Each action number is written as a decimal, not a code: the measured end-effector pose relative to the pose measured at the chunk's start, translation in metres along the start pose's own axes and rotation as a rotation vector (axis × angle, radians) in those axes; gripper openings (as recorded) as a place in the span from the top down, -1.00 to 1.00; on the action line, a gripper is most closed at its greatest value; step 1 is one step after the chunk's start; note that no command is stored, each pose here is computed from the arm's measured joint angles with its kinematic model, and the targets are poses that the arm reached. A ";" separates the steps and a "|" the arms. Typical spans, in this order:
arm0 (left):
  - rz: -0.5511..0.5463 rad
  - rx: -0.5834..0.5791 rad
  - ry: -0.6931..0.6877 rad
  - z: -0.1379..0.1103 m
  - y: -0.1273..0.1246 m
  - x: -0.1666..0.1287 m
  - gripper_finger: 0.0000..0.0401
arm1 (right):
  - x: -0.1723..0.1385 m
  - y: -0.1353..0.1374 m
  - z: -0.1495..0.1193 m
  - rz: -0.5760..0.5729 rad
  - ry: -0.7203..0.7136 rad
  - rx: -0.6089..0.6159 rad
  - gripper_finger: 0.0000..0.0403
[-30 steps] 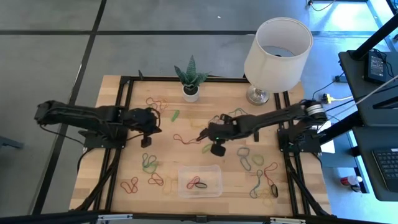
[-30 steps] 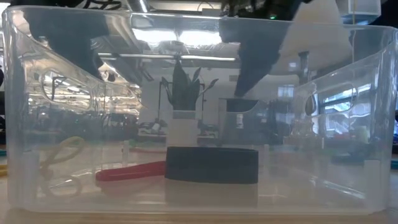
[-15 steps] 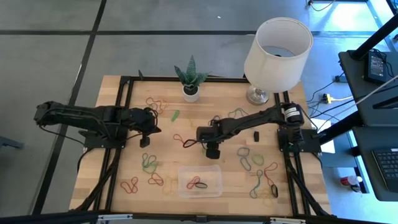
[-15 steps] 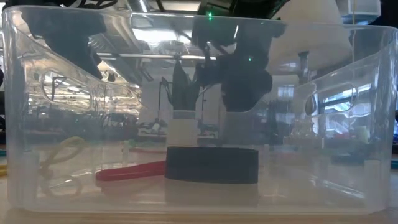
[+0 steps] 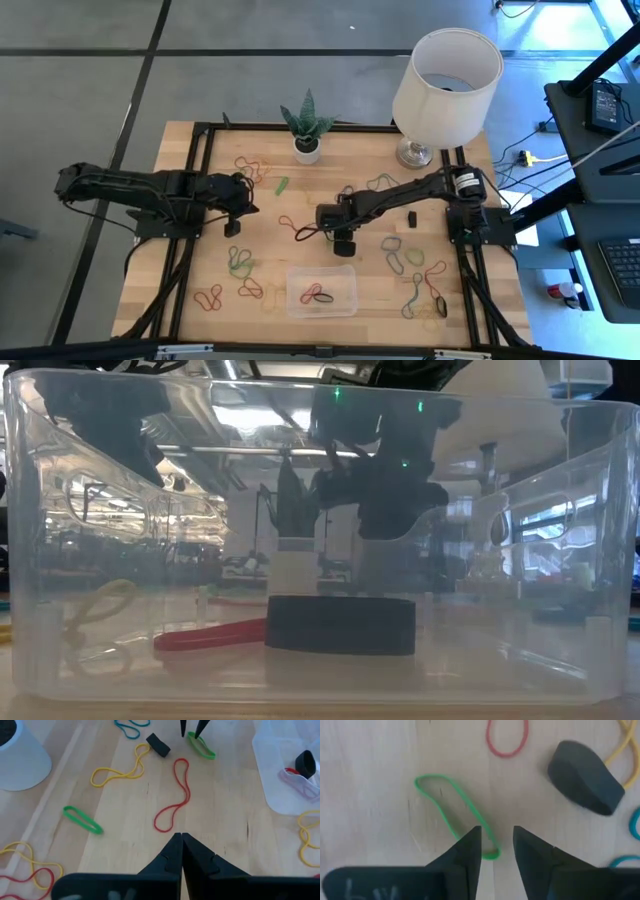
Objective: Pick and place rubber bands into bin
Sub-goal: Put the green rubber band into the transparent bin, then put the yellow rubber band into the transparent bin
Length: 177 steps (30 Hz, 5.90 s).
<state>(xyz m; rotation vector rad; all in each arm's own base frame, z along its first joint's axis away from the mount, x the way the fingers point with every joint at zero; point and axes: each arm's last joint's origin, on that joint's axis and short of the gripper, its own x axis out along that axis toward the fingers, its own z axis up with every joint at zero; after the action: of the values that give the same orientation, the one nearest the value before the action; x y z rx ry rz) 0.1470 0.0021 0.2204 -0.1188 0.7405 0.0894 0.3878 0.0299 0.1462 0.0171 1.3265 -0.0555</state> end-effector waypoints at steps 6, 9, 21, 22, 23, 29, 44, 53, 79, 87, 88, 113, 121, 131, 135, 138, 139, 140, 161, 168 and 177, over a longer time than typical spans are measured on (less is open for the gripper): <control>0.000 0.000 -0.001 0.000 0.000 0.000 0.99 | 0.015 0.001 -0.001 -0.004 0.035 -0.017 0.50; -0.001 0.000 0.000 0.000 0.000 0.000 0.99 | 0.022 0.002 -0.002 0.007 0.059 -0.021 0.62; -0.008 -0.043 0.001 0.000 0.000 0.000 0.99 | -0.063 0.011 0.007 -0.022 -0.105 0.186 0.98; -0.015 -0.045 0.002 0.000 0.000 0.000 0.99 | -0.073 0.015 0.006 -0.019 -0.112 0.198 0.98; -0.028 -0.044 0.004 0.000 -0.001 0.000 0.99 | -0.082 0.019 0.006 -0.022 -0.121 0.209 0.99; -0.086 -0.037 0.013 0.000 -0.003 0.000 0.99 | -0.140 0.062 0.004 -0.053 -0.220 0.203 0.99; -0.088 -0.056 0.088 0.009 -0.038 -0.005 0.99 | -0.126 0.169 -0.005 0.036 -0.254 0.271 1.00; -0.103 -0.058 0.185 0.001 -0.080 0.007 0.99 | -0.073 0.189 -0.003 0.011 -0.189 0.303 1.00; -0.117 -0.090 0.209 -0.012 -0.105 0.009 0.99 | -0.048 0.189 -0.003 0.053 -0.071 0.325 0.30; -0.118 -0.063 0.207 -0.012 -0.105 0.009 0.99 | -0.090 0.176 -0.002 0.073 -0.124 0.241 0.08; -0.115 -0.059 0.205 -0.012 -0.104 0.009 0.99 | -0.096 0.171 -0.003 0.056 -0.124 0.223 0.07; -0.101 0.139 0.154 0.039 -0.105 0.016 0.99 | -0.119 0.037 -0.153 0.067 -0.482 0.475 0.98; -0.032 0.191 0.337 0.067 -0.150 0.050 0.99 | -0.114 0.024 -0.183 0.087 -0.505 0.475 0.92; -0.039 0.072 0.451 0.061 -0.189 0.095 0.73 | -0.121 0.022 -0.191 0.121 -0.515 0.324 0.97; -0.028 0.070 0.494 0.045 -0.202 0.115 0.52 | -0.121 0.022 -0.192 0.121 -0.507 0.281 0.93; 0.001 0.066 0.529 0.032 -0.207 0.125 0.39 | -0.121 0.023 -0.192 0.146 -0.491 0.243 0.92; 0.008 0.058 0.533 0.030 -0.208 0.129 0.37 | -0.121 0.023 -0.192 0.152 -0.486 0.230 0.92; 0.019 0.057 0.542 0.027 -0.208 0.133 0.34 | -0.121 0.024 -0.192 0.164 -0.478 0.221 0.92; 0.083 0.017 0.658 0.007 -0.207 0.152 0.98 | -0.121 0.025 -0.191 0.194 -0.482 0.218 0.92; 0.085 -0.118 0.705 0.028 -0.197 0.101 0.99 | -0.123 0.026 -0.189 0.209 -0.506 0.224 0.92; 0.129 -0.127 0.593 0.093 -0.202 0.032 0.99 | -0.124 0.026 -0.187 0.221 -0.529 0.229 0.92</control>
<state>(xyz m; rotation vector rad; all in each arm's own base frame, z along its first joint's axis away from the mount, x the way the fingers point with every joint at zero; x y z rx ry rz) 0.2569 -0.1836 0.2823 -0.2228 1.3350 0.2300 0.1781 0.0684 0.2207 0.3224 0.7785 -0.0211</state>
